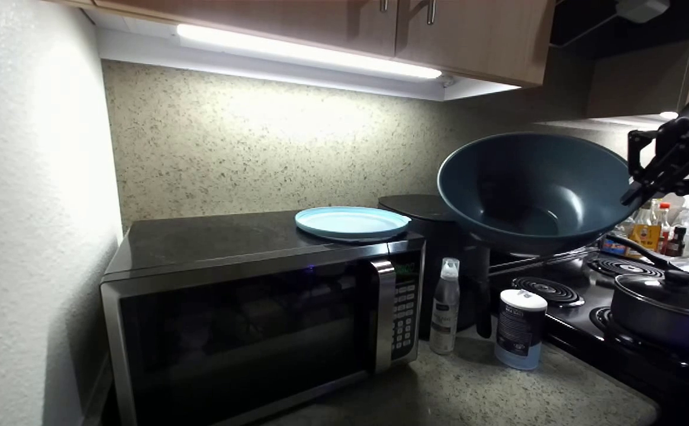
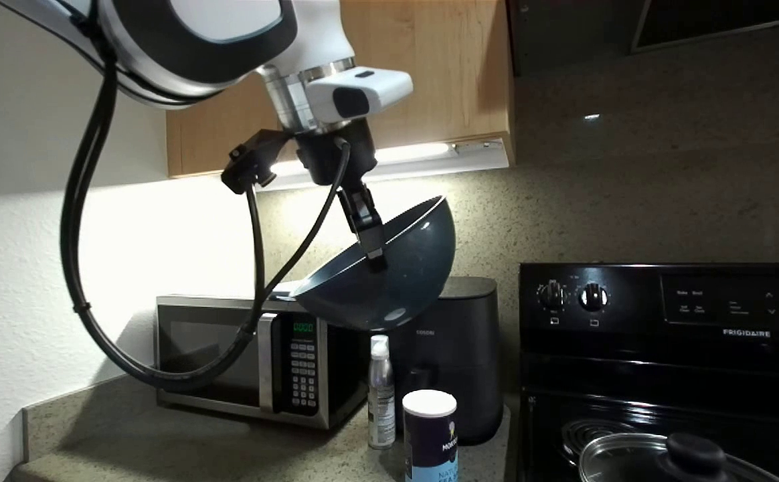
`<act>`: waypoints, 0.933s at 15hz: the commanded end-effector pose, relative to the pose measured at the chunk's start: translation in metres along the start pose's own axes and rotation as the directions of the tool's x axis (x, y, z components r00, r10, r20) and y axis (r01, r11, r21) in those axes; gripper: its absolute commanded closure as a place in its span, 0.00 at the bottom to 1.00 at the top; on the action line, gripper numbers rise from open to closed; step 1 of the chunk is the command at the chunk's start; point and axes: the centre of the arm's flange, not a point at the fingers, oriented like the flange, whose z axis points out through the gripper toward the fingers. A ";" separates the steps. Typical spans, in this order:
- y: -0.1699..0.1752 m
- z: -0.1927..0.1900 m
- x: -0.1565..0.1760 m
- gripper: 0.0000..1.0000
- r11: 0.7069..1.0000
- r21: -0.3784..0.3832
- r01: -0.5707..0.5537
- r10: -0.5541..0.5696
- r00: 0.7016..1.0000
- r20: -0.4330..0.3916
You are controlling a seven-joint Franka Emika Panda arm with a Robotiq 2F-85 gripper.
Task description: Put the bowl on top of the air fryer then place it back down on the counter.
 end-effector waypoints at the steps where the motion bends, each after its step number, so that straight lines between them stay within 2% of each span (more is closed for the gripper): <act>1: -0.001 0.008 0.030 0.92 0.984 0.005 -0.176 0.175 0.982 -0.075; 2: 0.008 0.005 0.015 0.92 0.996 -0.010 -0.093 0.092 0.995 -0.031; 5: 0.011 0.012 0.016 0.93 0.994 -0.025 -0.102 0.102 0.995 -0.016; 7: 0.004 0.008 0.014 0.93 0.995 -0.009 -0.101 0.100 0.992 -0.079; 10: -0.010 -0.002 0.022 0.93 0.989 0.080 -0.124 0.137 0.974 -0.182; 14: -0.014 -0.006 0.044 0.92 0.967 0.171 -0.187 0.223 0.948 -0.227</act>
